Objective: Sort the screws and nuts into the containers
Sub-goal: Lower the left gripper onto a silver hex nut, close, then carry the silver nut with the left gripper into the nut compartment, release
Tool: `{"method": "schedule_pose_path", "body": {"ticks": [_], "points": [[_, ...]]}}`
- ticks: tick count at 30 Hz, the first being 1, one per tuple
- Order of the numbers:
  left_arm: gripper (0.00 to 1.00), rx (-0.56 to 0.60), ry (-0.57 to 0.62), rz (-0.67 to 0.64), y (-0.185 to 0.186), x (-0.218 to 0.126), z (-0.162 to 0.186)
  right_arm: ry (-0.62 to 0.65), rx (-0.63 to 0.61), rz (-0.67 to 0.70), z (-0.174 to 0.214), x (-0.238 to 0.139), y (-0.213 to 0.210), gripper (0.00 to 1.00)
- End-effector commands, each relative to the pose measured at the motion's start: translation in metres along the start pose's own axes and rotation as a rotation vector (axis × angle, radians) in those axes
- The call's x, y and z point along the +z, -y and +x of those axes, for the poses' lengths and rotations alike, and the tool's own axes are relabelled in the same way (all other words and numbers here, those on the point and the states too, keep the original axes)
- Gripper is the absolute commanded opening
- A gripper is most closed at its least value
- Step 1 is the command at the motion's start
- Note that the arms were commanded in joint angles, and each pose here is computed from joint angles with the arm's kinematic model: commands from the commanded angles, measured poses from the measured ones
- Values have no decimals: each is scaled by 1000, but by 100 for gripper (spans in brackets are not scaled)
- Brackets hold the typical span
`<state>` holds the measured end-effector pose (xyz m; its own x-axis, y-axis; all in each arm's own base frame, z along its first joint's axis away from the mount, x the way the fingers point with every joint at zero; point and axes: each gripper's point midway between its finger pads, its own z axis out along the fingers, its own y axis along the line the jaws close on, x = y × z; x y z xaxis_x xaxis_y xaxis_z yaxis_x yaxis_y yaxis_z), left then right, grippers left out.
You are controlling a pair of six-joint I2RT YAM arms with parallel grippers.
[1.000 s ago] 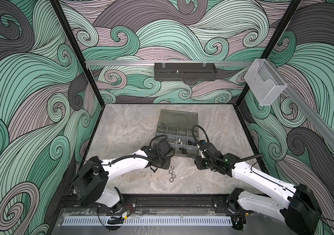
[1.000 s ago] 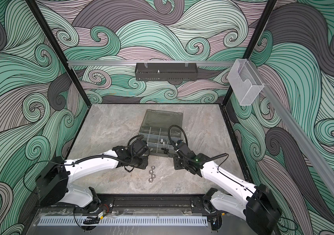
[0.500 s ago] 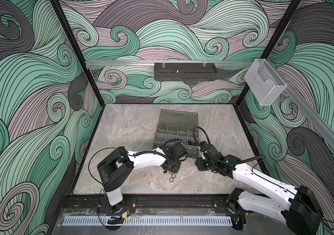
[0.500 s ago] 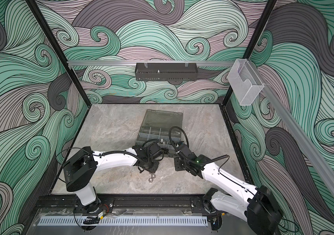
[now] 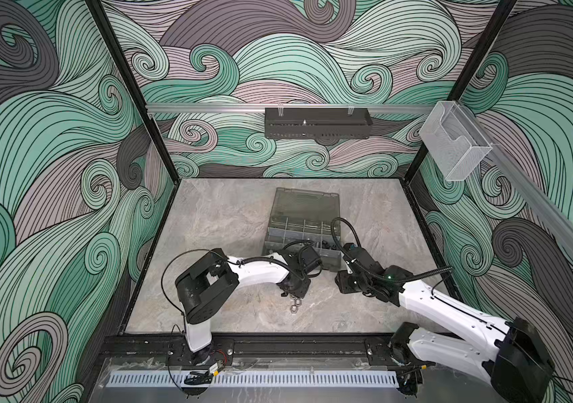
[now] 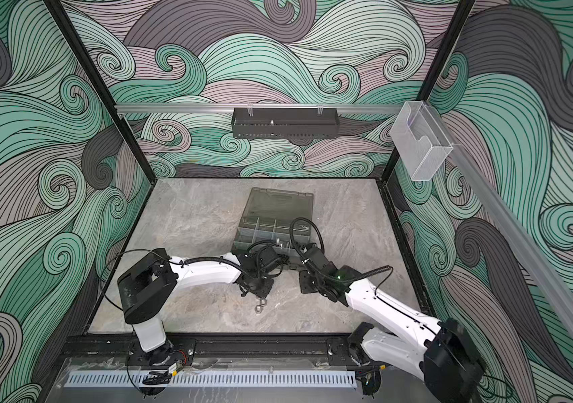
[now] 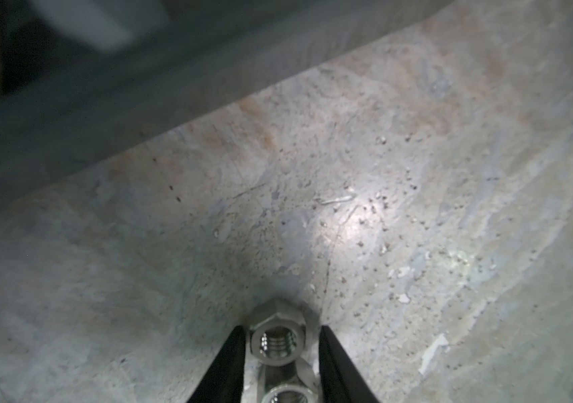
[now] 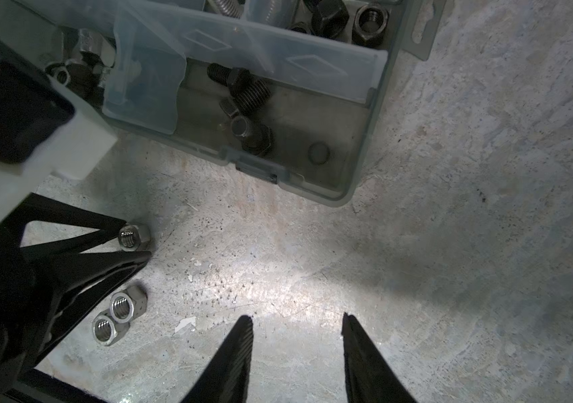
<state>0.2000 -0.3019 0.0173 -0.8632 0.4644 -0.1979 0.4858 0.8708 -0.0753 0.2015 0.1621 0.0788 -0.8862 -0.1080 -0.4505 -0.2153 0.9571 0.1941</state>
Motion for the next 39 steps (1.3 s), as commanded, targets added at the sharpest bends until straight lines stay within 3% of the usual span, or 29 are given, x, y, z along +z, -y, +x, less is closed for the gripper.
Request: {"method": "schedule_pose_path", "body": {"ticks": [1,12,17,24,34,39], "points": [[37,23,-16,-11,3,4,-1,-7,12,5,3,1,3,44],[21,28,6,-32,0,-1,-6,-6,15,5,4,0,3,44],[18,35,118,-11,0,-38,-31,1,14,4,3,-3,4,44],[19,40,247,-37,-28,-80,-82,2,20,0,5,-4,4,44],[19,-10,249,-40,-65,-69,-149,1,36,-14,9,-8,5,44],[19,-9,226,-50,-73,-57,-164,7,43,-16,12,-10,7,44]]}}
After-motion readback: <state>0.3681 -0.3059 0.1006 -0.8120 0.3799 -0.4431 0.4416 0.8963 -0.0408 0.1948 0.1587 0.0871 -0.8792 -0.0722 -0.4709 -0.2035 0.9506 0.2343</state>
